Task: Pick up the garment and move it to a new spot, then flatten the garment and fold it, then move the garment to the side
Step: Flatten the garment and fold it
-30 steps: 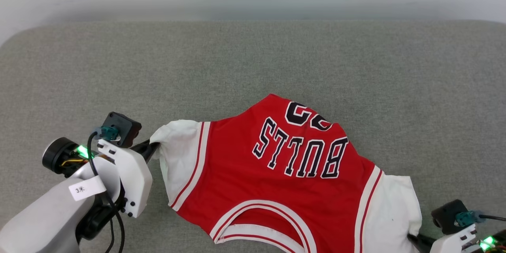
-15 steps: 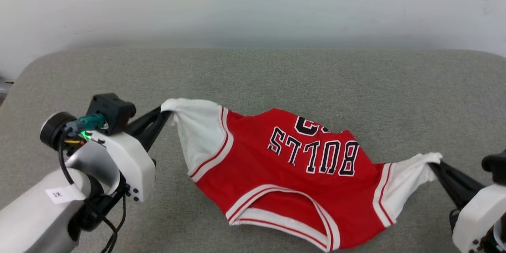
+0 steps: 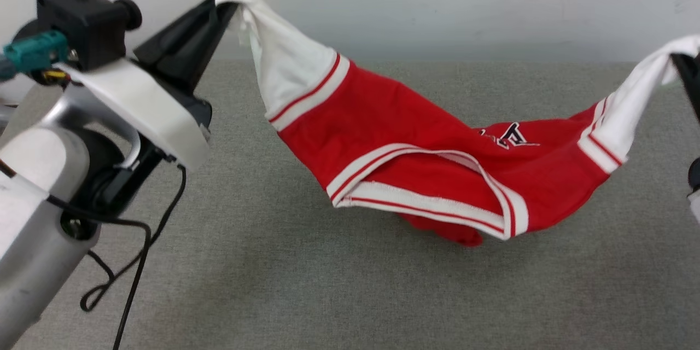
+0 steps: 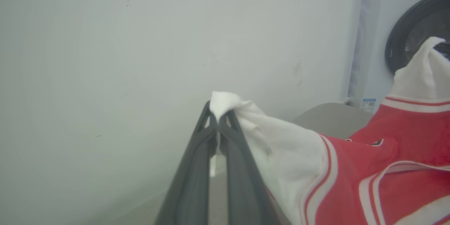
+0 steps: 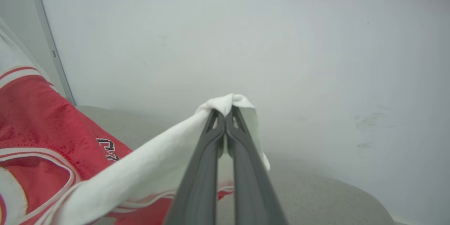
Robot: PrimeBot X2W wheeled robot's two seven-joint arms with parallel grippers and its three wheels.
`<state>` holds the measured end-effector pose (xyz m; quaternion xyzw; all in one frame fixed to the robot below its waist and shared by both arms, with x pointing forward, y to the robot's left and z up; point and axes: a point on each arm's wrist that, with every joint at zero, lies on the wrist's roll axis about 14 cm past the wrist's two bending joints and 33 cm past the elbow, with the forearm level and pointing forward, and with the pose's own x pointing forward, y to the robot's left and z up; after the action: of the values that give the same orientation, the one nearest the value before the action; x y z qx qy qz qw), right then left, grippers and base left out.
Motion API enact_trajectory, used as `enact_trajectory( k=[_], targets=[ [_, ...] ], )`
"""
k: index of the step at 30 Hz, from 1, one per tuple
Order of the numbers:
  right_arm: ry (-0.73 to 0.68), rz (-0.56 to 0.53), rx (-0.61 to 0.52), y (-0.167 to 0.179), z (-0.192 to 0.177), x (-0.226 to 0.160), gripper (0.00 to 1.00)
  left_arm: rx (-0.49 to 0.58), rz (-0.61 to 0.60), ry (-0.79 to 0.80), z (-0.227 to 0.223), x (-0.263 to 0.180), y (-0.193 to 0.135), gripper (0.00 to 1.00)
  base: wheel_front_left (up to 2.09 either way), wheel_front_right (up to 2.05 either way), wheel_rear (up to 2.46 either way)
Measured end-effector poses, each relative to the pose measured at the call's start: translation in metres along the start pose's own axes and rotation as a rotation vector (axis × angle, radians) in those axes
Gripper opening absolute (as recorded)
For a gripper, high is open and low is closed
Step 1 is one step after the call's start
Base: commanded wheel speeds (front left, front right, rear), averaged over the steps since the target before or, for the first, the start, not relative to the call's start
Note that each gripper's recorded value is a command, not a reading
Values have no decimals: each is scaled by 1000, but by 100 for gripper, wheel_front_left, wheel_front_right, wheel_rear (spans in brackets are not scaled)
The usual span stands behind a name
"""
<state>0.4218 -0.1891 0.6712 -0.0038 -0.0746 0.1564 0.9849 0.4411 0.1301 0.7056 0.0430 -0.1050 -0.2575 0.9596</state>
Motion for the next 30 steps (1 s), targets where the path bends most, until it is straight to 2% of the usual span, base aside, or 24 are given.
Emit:
enact_trajectory(
  k=[9, 14, 22, 30],
  targets=[
    [-141, 2, -13, -16, 47, 60, 0, 38, 1, -105, 35, 53, 15, 0, 0, 0, 0],
    [-181, 6, -65, -25, 62, 104, 0, 84, 42, -112, 36, 88, 41, 0, 0, 0, 0],
    [-215, -18, -104, -45, 64, 178, 0, 133, 111, -115, 25, 144, 85, 0, 0, 0, 0],
    [-257, -56, -158, -60, 74, 232, 0, 138, 189, -190, 33, 175, 127, 0, 0, 0, 0]
  ],
)
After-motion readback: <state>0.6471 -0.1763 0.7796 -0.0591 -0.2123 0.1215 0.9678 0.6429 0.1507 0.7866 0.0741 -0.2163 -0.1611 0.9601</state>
